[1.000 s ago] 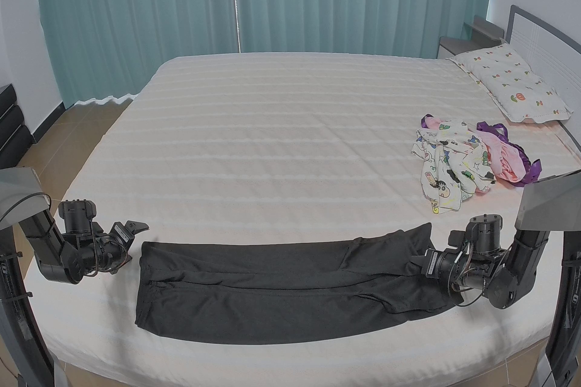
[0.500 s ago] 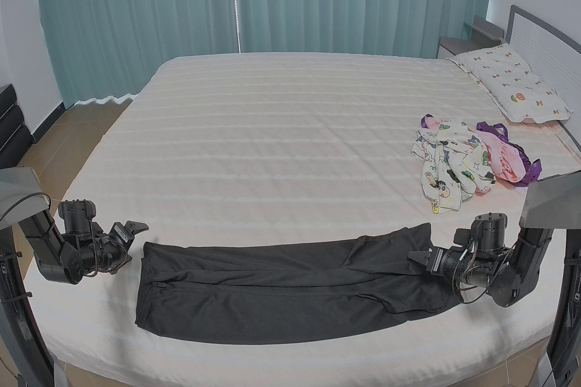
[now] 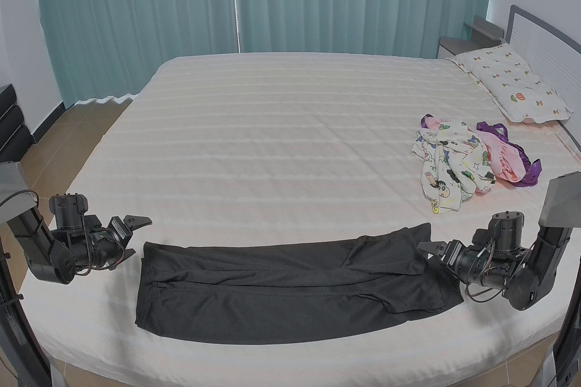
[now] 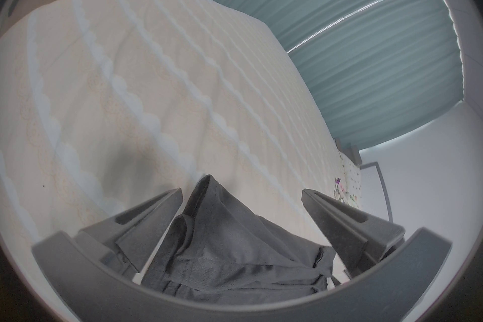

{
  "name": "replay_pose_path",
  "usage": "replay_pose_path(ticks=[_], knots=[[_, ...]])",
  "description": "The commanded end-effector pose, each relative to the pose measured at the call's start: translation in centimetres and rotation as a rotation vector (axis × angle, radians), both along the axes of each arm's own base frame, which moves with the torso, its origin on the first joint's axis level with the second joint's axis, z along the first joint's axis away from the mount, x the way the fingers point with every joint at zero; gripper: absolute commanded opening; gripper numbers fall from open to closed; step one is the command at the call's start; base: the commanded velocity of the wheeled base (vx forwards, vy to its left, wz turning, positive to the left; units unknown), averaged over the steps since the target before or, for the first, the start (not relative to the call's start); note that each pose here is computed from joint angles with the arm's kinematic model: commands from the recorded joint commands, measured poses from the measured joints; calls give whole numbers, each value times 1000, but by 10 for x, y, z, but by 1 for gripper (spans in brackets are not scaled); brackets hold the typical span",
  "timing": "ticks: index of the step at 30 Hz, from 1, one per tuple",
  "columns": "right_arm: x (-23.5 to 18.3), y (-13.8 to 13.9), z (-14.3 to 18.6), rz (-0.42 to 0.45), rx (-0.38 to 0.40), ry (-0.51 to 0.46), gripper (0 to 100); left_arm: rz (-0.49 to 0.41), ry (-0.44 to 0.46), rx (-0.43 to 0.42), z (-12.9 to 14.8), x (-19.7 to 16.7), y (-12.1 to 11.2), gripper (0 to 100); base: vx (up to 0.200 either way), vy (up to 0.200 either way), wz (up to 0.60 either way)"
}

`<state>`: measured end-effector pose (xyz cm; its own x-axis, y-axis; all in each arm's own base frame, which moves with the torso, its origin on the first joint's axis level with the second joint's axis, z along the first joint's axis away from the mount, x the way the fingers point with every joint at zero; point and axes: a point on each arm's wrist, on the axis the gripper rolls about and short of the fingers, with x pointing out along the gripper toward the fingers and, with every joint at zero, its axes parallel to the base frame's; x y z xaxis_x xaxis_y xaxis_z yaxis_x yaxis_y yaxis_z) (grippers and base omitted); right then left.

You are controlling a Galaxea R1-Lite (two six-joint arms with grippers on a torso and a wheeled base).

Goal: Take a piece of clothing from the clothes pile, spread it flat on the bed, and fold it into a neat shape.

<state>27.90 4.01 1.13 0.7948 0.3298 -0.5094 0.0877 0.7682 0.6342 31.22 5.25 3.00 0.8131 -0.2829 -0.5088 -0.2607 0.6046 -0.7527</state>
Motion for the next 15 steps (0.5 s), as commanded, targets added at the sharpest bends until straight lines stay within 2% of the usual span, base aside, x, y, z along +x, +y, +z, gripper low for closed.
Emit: replay_pose_path(ticks=[1,4,10,15], knots=[[-20,-8,10,-77,87,32,100,-57,-13,59,1,-8,-3,100,0,0,0],[-27,-10,6,-96,108,45,100,-104,5,105,-9,-9,-7,100,0,0,0],[-37,-10,3,-92,112,31,100,-143,4,117,-14,0,-20,100,0,0,0],[-41,-10,1,-90,116,32,100,-123,17,156,-19,6,-26,100,0,0,0]])
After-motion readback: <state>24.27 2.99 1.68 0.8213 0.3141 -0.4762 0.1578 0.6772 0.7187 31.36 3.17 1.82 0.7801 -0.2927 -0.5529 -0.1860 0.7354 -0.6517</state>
